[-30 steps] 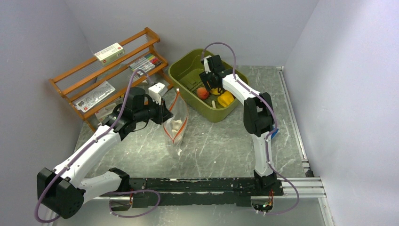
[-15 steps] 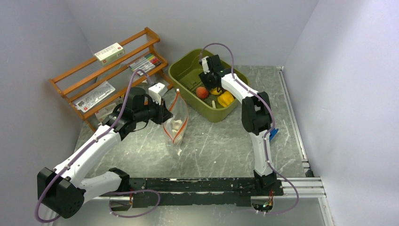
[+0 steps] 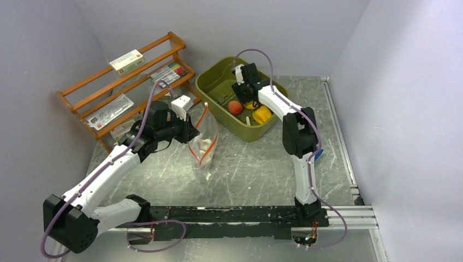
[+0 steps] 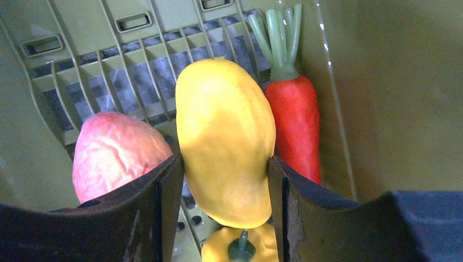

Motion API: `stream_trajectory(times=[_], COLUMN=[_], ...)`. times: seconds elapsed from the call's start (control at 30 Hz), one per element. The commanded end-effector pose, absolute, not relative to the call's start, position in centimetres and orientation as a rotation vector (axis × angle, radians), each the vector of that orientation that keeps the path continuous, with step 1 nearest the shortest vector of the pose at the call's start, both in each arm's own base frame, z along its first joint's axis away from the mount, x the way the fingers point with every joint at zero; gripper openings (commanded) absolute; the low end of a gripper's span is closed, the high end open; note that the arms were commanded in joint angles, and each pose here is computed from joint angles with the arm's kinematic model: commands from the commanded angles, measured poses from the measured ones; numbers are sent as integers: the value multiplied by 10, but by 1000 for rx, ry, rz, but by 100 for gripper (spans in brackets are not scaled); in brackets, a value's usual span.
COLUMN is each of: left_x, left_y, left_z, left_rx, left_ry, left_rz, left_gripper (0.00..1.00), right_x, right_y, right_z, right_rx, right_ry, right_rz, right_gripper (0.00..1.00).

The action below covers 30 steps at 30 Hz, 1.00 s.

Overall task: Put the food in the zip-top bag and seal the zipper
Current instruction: Pick up the fake fruit from the bin.

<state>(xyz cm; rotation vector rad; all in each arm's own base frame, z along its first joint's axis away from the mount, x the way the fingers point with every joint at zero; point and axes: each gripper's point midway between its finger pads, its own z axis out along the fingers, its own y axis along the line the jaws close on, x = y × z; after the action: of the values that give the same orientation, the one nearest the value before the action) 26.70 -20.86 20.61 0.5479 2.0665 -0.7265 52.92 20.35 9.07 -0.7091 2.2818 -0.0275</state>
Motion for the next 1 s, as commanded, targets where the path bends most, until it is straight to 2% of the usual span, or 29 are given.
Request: stream_trajectory(times=[0.0,0.37,0.67,0.97], left_x=[271,274,274,271], left_y=[-204,-199,-196,-196], left_z=[209,206,208,208], left_rx=[524,493,470,456], left_ry=[2056,2072,2074,2080], left_rz=[-703,-678,-672,-684], left_gripper=[7,7,7,7], right_x=[532,521,496,458], right_y=[203,200,195,196], right_z=[133,161,212,257], right_rx=[-678,-611,-506,-355], right_ry=[2181,2147,2065,1955], right_rz=[-15,-21,27,199], right_gripper=[19,18,17,16])
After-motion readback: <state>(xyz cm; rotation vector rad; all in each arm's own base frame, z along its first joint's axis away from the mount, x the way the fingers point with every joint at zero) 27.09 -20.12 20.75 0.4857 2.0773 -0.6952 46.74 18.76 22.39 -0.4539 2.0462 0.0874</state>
